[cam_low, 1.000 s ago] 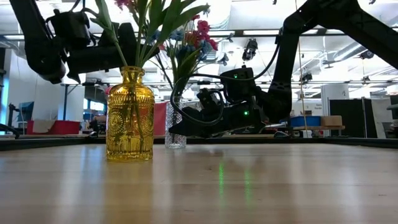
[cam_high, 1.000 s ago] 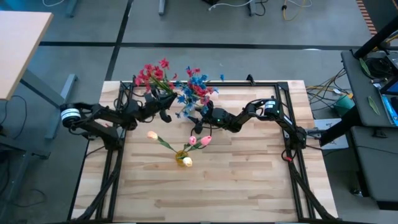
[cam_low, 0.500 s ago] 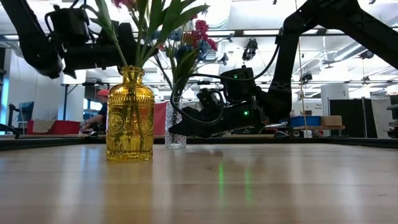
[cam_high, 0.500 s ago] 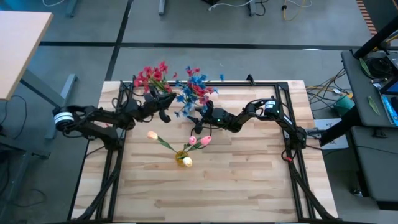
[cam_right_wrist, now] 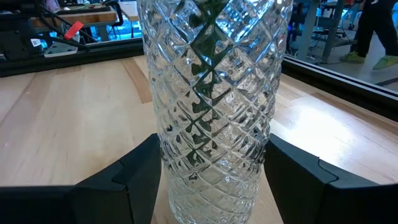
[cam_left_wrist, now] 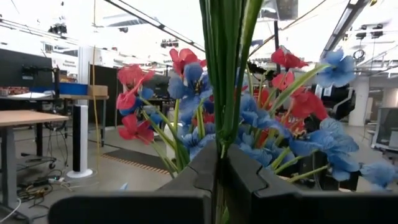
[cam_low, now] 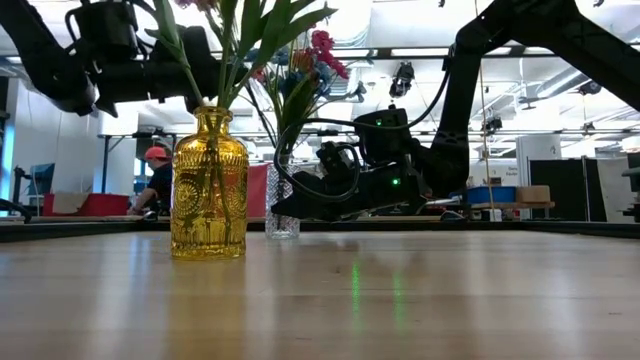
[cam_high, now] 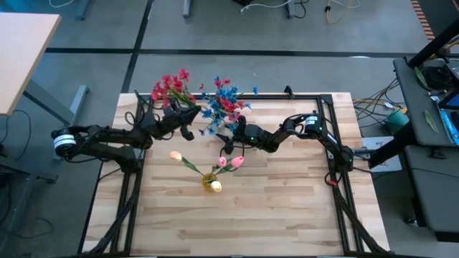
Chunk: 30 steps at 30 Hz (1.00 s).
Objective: Sort flowers into vase by color
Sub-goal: Put the red flowers into the transparent vase
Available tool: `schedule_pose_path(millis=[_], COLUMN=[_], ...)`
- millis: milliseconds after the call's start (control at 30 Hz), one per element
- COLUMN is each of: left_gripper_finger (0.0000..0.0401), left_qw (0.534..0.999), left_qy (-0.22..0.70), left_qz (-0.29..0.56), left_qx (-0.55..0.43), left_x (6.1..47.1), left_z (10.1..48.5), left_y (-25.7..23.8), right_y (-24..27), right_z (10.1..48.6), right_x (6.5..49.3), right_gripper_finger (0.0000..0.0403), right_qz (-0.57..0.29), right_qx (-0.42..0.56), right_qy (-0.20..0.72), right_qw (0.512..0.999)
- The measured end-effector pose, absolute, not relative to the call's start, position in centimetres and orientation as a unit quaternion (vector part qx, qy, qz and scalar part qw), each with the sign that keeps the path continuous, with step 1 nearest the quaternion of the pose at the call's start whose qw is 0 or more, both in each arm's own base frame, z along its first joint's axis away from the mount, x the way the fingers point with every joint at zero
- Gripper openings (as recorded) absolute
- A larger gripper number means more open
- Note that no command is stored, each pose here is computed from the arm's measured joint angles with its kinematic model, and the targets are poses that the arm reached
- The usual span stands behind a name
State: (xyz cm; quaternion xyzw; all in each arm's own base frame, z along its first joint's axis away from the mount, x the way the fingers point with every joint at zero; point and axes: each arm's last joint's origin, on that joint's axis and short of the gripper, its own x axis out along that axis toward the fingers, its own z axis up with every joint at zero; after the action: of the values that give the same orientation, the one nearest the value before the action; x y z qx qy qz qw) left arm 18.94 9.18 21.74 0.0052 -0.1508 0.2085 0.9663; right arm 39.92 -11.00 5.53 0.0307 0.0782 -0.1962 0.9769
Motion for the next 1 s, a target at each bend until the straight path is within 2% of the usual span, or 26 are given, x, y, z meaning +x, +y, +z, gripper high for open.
schedule_pose_path(millis=[533,1000], left_gripper_finger=[0.0,0.0], left_qw=[0.974,0.982], left_qy=[-0.111,-0.051], left_qz=[0.198,0.178], left_qx=[-0.001,0.037], left_x=[21.4,22.2], left_z=[20.7,19.0], left_y=[10.3,10.5], right_y=[-11.0,-11.0], right_z=[5.5,5.5], right_x=[39.9,39.9], right_gripper_finger=[0.0235,0.0235], right_qz=[-0.196,-0.196], right_qx=[0.031,0.029], right_qy=[0.078,0.079], right_qw=[0.977,0.977])
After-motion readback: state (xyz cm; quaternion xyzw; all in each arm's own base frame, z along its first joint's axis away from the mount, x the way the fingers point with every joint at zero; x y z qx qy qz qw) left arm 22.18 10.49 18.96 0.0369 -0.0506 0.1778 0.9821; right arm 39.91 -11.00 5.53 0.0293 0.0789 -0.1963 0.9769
